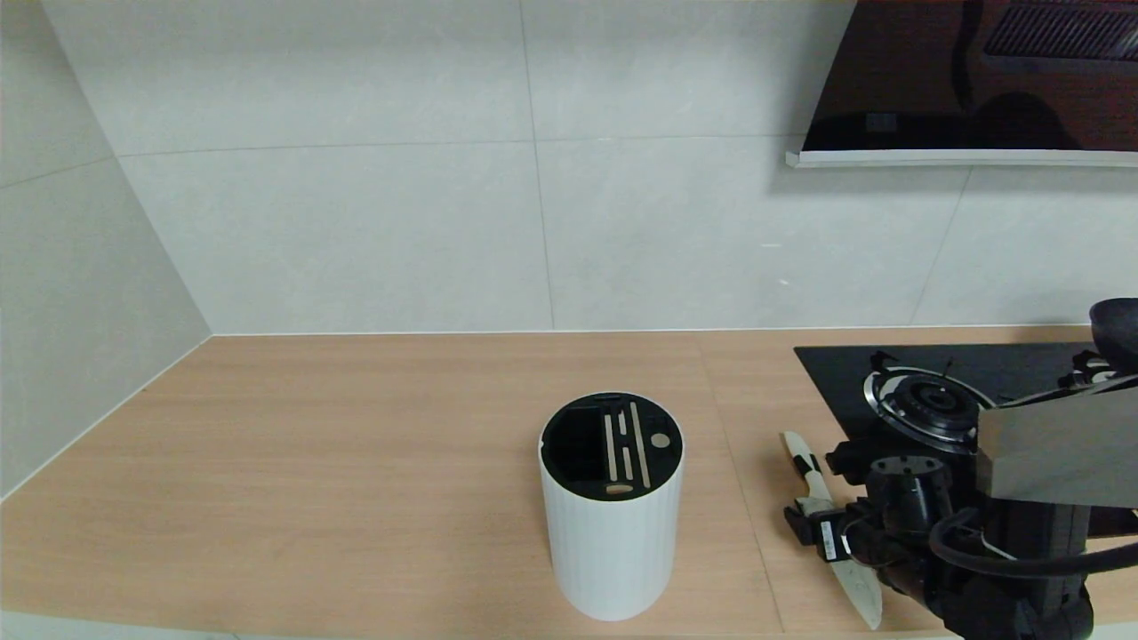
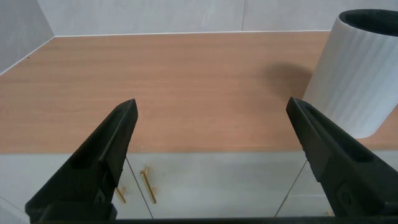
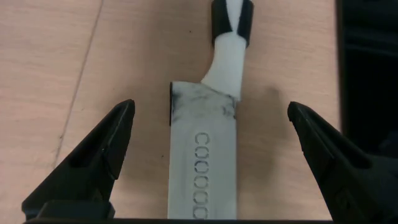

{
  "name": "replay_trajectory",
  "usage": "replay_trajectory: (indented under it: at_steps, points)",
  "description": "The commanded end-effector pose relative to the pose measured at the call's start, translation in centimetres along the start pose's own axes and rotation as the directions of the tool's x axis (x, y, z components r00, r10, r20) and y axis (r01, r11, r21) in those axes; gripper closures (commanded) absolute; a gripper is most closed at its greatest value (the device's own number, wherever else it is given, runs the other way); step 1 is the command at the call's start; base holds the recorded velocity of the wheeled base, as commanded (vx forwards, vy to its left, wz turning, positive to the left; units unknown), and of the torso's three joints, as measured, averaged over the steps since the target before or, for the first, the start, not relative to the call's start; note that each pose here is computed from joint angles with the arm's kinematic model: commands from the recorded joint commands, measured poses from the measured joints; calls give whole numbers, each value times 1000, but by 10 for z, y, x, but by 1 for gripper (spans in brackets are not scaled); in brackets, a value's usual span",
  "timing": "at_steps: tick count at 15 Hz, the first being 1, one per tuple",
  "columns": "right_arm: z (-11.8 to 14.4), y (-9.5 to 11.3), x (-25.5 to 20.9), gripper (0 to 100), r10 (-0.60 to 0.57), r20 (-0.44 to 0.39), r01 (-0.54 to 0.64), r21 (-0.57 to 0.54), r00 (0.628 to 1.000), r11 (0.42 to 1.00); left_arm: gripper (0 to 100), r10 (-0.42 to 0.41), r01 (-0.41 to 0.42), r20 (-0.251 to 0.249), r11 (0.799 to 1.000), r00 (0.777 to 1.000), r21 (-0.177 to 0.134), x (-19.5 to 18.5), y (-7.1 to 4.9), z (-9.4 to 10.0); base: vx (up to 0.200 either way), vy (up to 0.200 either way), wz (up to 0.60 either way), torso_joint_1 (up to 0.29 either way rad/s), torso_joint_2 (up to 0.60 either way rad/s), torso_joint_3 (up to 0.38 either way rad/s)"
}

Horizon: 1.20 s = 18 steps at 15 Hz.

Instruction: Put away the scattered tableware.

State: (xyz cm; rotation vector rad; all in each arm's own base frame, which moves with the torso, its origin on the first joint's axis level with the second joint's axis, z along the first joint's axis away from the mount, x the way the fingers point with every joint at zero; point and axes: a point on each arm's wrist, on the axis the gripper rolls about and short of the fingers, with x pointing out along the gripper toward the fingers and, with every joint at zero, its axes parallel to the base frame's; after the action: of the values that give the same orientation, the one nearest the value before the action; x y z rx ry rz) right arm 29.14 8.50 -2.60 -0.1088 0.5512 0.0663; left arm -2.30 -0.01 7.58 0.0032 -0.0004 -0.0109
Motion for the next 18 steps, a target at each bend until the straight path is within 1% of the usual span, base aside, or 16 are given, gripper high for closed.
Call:
replay_trajectory:
  at_steps: [1,10,11,18]
  points:
    - [-6,1,5,0,0,-18,0,0,1000,1000,0,0,0,0,1000,1000,0,0,0,0,0,0,0,0,0,0]
    - [-5,2,12,0,-15,-7,15,22,1000,1000,0,0,0,0,1000,1000,0,0,0,0,0,0,0,0,0,0]
    - [-5,2,13,100,-16,-7,17,24,1000,1000,0,0,0,0,1000,1000,0,0,0,0,0,0,0,0,0,0]
    - [-4,2,11,100,-16,-2,16,25,1000,1000,0,0,0,0,1000,1000,0,0,0,0,0,0,0,0,0,0]
